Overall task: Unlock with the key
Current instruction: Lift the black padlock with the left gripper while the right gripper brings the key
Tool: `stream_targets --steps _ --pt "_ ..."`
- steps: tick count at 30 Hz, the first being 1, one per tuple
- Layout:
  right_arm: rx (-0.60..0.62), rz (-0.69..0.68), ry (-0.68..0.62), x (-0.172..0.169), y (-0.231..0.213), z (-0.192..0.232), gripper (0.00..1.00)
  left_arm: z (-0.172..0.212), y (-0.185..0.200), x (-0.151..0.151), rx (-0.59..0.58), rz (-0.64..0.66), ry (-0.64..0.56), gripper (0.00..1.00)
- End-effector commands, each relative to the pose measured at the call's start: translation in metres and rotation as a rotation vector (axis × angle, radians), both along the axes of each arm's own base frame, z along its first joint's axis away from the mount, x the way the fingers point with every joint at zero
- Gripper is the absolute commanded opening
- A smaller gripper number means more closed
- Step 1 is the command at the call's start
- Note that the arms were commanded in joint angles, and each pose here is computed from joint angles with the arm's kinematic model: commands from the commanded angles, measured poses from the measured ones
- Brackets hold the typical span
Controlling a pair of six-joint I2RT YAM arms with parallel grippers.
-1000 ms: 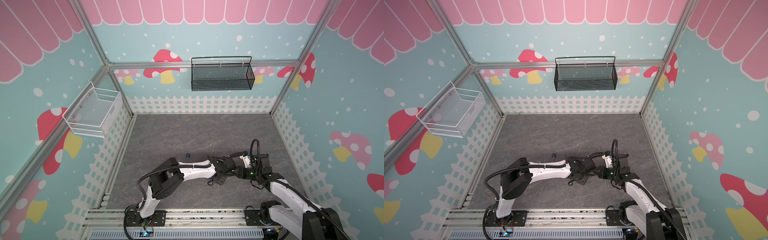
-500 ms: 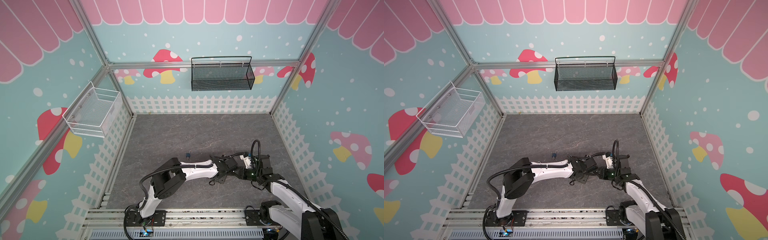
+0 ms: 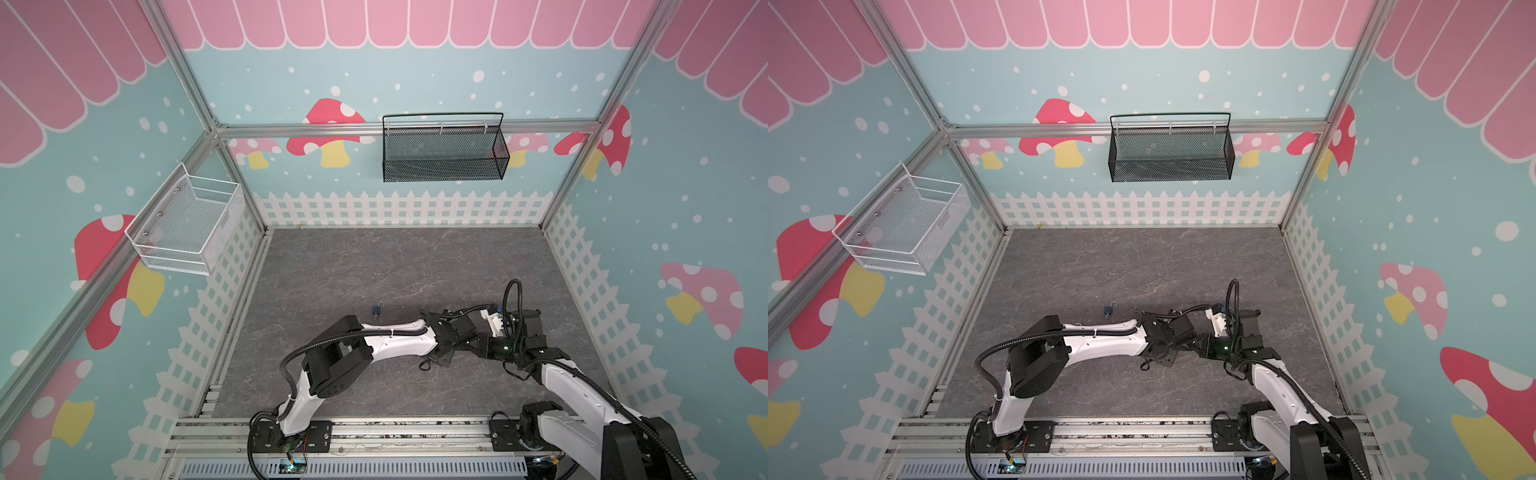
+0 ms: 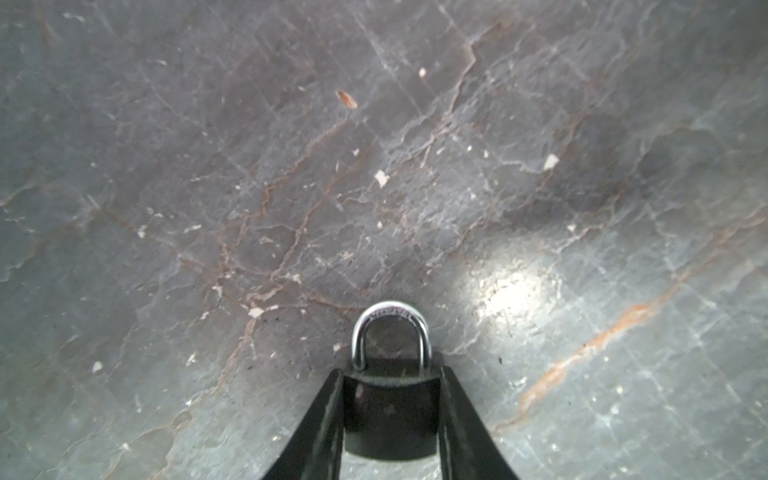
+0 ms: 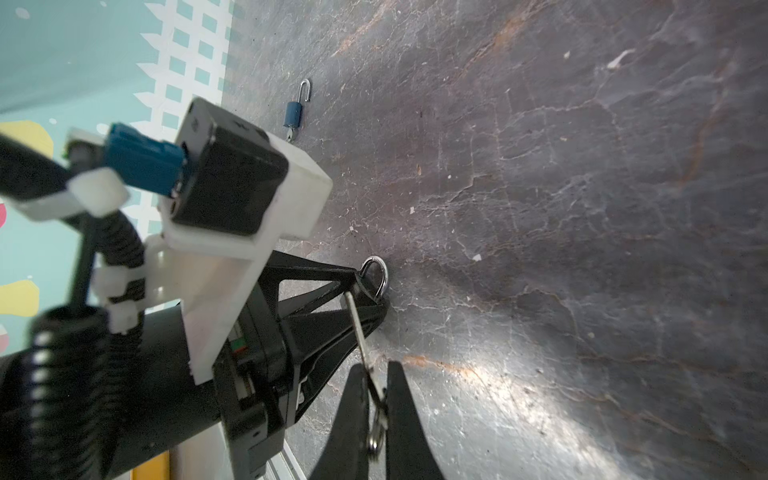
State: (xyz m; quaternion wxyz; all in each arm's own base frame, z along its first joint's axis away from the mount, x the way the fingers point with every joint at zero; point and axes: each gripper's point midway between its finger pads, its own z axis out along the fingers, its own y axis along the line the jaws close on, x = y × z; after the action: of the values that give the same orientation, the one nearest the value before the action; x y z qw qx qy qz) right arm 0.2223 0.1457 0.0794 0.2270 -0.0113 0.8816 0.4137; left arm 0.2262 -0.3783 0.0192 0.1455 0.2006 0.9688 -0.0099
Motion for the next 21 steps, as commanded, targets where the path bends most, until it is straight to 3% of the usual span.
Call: stream_targets --steps 1,4,7,14,21 --pt "0.004 0.01 0.0 -0.004 -0.001 -0.002 0.0 -0.03 0.025 -0.011 0.117 0.007 0.064 0.34" --pt "0.005 0.01 -0.005 -0.004 0.0 -0.001 0.0 -0.029 0.028 -0.009 0.116 0.021 0.061 0.31" --pt "0.01 0.013 -0.014 -0.004 0.0 0.001 0.0 -0.027 0.025 -0.009 0.104 0.01 0.071 0.15" --pt "0.008 0.005 -0.013 -0.004 -0.001 0.002 0.0 -0.003 0.024 0.002 0.056 0.049 0.023 0.07" --pt "-0.008 -0.018 0.023 -0.002 -0.004 0.002 0.0 0.035 0.02 0.014 -0.083 0.144 -0.016 0.0"
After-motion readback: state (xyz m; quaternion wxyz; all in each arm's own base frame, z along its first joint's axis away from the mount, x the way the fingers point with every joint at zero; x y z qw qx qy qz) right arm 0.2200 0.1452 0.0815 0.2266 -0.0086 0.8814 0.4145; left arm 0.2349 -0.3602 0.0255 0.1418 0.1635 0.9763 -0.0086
